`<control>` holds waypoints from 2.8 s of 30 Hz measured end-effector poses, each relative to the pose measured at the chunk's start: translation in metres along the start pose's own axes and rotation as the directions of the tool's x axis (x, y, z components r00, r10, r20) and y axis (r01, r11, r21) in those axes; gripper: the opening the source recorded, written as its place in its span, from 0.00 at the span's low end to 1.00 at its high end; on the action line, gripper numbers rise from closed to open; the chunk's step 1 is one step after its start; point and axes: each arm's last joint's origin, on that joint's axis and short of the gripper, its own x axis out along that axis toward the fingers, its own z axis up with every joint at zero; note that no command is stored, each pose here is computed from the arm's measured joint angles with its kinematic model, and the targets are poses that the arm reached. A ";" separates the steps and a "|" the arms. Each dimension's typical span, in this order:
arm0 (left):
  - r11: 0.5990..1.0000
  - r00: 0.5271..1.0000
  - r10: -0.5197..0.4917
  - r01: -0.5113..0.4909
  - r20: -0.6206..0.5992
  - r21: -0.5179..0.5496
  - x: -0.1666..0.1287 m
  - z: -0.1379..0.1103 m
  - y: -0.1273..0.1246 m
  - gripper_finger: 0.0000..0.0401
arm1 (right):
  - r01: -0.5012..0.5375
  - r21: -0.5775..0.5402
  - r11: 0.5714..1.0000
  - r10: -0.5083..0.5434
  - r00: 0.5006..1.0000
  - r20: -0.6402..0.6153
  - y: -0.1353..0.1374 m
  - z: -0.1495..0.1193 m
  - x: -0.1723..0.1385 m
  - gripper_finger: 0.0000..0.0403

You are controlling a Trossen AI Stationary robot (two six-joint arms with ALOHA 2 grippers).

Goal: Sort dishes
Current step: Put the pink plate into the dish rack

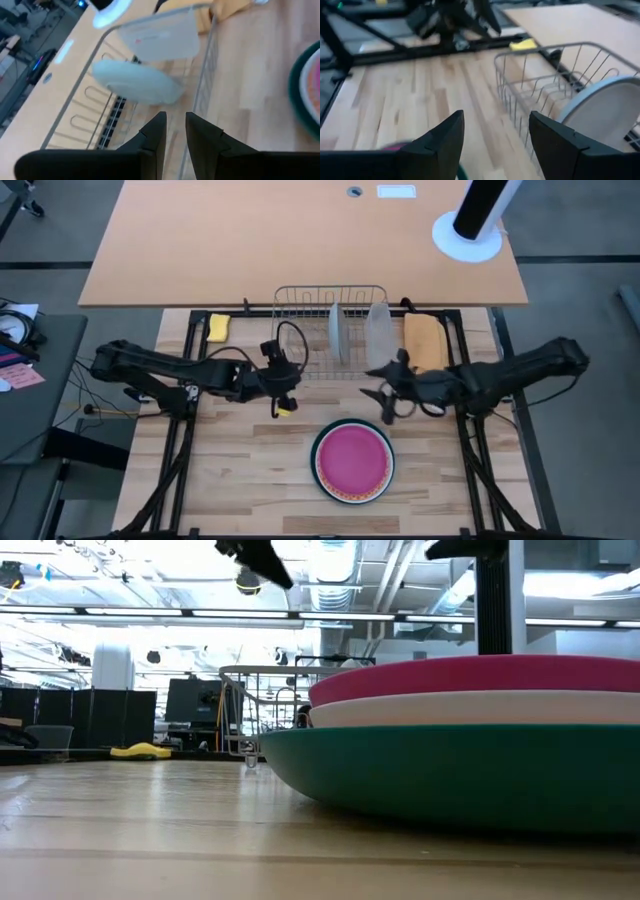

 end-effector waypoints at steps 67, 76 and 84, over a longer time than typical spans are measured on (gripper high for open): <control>0.796 0.826 -0.557 0.502 -0.084 -0.337 0.025 -0.042 -0.191 0.17 | -0.074 0.089 0.993 0.112 0.812 -0.573 0.146 -0.161 -0.013 0.55; 0.824 0.860 -0.509 0.473 -0.042 -0.310 0.022 -0.031 -0.190 0.17 | -0.085 0.070 0.994 0.111 0.807 -0.580 0.146 -0.162 -0.013 0.55; 0.848 0.859 -0.493 0.440 -0.136 -0.296 0.051 -0.047 -0.198 0.17 | -0.137 0.001 0.991 0.115 0.828 -0.549 0.134 -0.143 -0.007 0.55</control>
